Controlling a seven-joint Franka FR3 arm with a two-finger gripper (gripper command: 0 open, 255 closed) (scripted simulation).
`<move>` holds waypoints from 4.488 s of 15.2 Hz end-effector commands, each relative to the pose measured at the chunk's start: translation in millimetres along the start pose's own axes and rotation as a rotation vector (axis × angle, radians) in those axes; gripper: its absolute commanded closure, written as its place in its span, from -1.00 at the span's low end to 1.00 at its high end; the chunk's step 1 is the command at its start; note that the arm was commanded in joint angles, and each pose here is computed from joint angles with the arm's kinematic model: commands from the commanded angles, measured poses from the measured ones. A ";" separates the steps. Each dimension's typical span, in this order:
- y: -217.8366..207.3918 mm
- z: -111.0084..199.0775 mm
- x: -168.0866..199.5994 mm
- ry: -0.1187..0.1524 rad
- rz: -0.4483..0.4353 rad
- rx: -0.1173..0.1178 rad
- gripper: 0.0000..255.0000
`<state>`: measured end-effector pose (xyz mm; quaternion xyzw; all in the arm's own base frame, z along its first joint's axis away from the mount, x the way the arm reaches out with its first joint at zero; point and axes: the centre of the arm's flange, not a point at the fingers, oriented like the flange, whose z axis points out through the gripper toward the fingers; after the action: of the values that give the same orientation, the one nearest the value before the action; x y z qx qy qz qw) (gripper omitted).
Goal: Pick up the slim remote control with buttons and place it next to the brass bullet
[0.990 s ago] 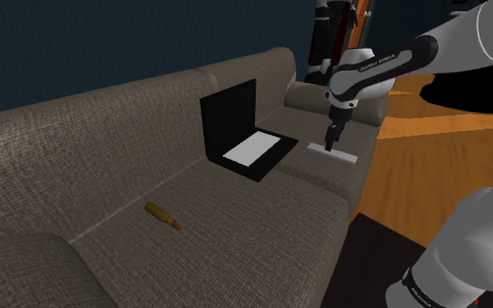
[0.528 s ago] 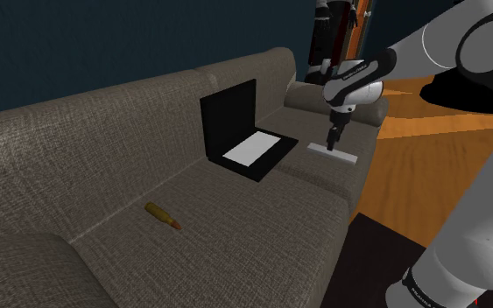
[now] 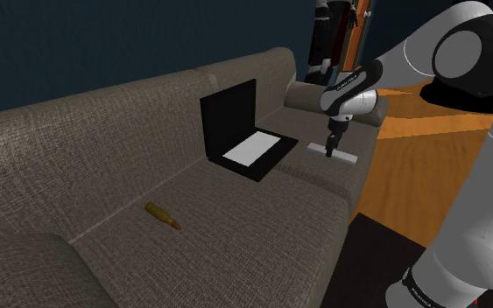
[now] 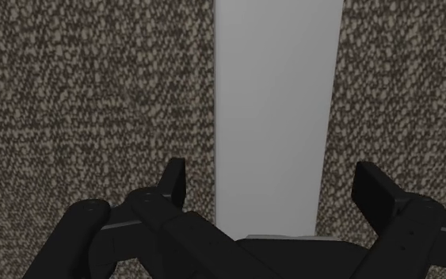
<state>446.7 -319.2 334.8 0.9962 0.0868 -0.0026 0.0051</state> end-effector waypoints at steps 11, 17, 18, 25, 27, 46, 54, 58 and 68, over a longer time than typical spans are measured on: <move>0.4 4.4 0.5 0.000 0.000 0.000 1.00; 0.4 4.3 0.5 0.000 0.000 0.000 1.00; 0.4 4.4 0.5 0.000 0.000 0.000 1.00; 0.8 -32.6 0.3 0.000 0.000 0.000 1.00; 0.9 -43.1 0.2 0.000 0.000 0.000 1.00; -102.2 -100.9 20.4 0.000 0.000 0.000 1.00; -205.8 -102.2 40.9 0.000 0.000 0.000 1.00; -257.6 -102.8 51.2 0.000 0.000 0.000 1.00; -387.1 -104.5 76.8 0.000 0.000 0.000 1.00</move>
<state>454.6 59.9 437.7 0.9962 0.0874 -0.0024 0.0055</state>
